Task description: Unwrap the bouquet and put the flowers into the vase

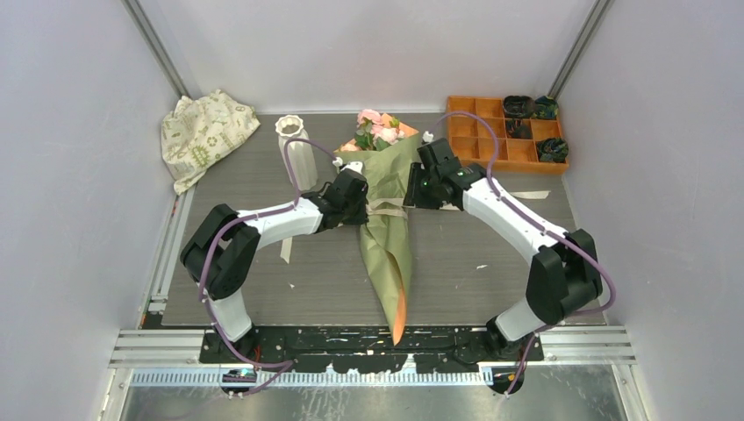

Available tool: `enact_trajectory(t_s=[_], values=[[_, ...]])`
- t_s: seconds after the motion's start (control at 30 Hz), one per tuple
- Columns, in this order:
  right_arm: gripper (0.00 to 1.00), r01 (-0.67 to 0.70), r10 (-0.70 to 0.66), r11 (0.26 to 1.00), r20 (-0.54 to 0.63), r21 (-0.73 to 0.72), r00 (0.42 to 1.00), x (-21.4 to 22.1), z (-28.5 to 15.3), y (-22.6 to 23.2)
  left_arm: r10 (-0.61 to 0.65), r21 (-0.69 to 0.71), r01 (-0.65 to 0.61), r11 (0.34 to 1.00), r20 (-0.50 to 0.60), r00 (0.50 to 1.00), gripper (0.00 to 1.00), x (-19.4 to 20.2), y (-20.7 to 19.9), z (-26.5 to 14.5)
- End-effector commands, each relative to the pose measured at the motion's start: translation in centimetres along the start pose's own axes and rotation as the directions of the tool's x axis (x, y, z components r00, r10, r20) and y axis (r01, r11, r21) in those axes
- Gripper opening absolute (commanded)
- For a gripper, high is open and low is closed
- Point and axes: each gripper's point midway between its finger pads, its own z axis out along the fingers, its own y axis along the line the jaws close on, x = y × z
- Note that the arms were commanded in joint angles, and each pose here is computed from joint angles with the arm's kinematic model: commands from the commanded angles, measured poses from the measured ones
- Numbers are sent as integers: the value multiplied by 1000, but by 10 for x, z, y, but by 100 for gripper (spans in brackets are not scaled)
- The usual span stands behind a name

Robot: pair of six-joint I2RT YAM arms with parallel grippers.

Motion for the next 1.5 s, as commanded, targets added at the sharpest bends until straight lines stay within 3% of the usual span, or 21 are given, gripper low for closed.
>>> enact_trajectory(t_s=[0.0,0.4,0.67,0.93,1.27,1.37,1.47], values=[[43,-38,34,993,-31,-114,999,0,17,25,1,14,-2,1000,67,998,0,-23,-6,-13],[50,-35,13,985,-125,-170,992,18,59,48,-1,20,0,1000,63,998,0,-23,-7,-13],[58,-5,-13,988,-118,-154,993,14,71,52,-4,26,2,1000,59,998,0,-22,-8,-12],[57,1,-15,990,-99,-140,995,3,79,56,-8,32,6,999,48,999,0,-19,-10,-10],[42,10,-19,995,-82,-103,996,-1,87,51,-10,35,8,999,41,999,0,-16,-10,-8],[42,12,-20,995,-85,-101,996,-2,89,51,-11,35,9,999,41,999,0,-16,-9,-8],[50,2,-12,995,-93,-104,996,-1,90,52,-10,36,9,999,42,999,0,-16,-9,-8]])
